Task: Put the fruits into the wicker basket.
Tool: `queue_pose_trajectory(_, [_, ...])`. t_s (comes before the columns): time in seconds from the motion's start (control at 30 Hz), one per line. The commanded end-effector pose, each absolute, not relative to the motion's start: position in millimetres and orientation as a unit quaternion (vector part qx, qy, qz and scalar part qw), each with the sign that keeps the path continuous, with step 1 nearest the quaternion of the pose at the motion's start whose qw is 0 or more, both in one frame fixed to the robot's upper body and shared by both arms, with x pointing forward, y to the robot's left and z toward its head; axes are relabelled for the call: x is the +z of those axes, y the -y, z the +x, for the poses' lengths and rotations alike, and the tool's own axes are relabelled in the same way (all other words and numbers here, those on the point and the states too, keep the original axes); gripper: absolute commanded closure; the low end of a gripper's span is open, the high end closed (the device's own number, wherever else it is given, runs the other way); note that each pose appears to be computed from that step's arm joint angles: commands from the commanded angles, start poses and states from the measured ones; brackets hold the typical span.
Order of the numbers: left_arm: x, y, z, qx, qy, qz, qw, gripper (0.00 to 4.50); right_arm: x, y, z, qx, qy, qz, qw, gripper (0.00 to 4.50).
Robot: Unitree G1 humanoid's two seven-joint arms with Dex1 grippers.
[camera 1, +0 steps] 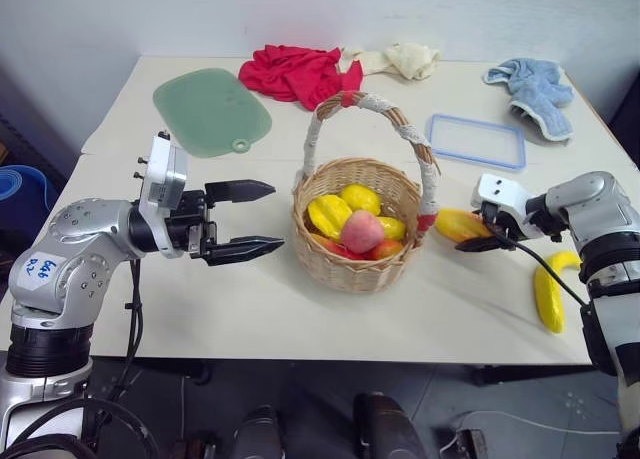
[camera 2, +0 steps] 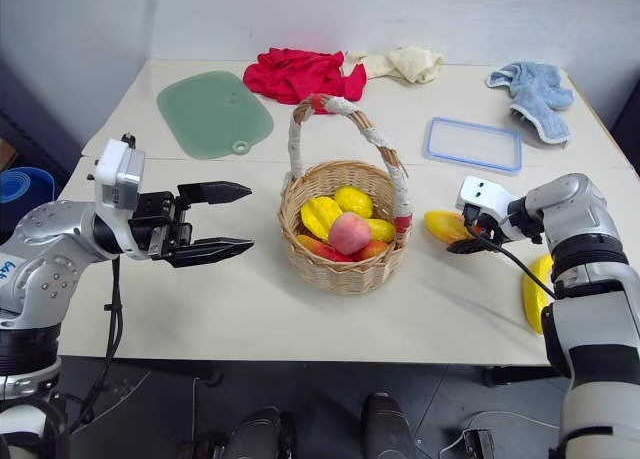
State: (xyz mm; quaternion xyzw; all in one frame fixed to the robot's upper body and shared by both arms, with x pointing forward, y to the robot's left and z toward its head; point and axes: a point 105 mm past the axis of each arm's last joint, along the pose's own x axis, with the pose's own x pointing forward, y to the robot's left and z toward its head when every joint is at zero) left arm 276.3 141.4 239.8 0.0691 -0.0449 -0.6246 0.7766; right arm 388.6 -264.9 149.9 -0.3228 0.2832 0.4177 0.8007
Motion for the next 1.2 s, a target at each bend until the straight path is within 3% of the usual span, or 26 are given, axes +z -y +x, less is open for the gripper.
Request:
queue_pose_trajectory(0.03, [247,-144,271,-0.618,0.063,0.087,0.779,0.0,198,274,388,0.407,-0.21,-0.307,0.834,1.69])
queue_pose_trajectory(0.2, [242,-147,271,-0.614,0.054,0.083,0.783,0.0,275,245,381,0.448,-0.093,-0.215,0.863,1.69])
queue_pose_trajectory(0.4, [238,-143,276,-0.616,0.051,0.076,0.782,0.0,303,190,382,0.522,-0.037,-0.14,0.841,1.69])
queue_pose_trajectory(0.53, [237,-143,278,-0.616,0.049,0.075,0.782,0.0,309,150,377,0.587,-0.043,-0.076,0.805,1.69])
queue_pose_trajectory(0.67, [234,-144,279,-0.614,0.05,0.074,0.784,0.0,283,132,384,0.596,-0.08,-0.108,0.792,1.69])
queue_pose_trajectory(0.77, [234,-147,281,-0.601,0.057,0.067,0.794,0.0,282,123,382,0.612,-0.079,-0.09,0.782,1.69])
queue_pose_trajectory(0.8, [232,-149,281,-0.598,0.056,0.066,0.797,0.0,287,119,381,0.621,-0.06,-0.087,0.777,0.97])
queue_pose_trajectory(0.9, [225,-152,279,-0.593,0.05,0.063,0.801,0.0,299,114,383,0.621,-0.027,-0.056,0.781,0.09])
queue_pose_trajectory(1.07, [221,-150,281,-0.591,0.053,0.058,0.803,0.0,302,129,381,0.622,-0.01,-0.043,0.781,0.01])
queue_pose_trajectory(1.2, [219,-147,281,-0.594,0.053,0.051,0.801,0.0,305,172,390,0.536,0.02,-0.097,0.838,0.01])
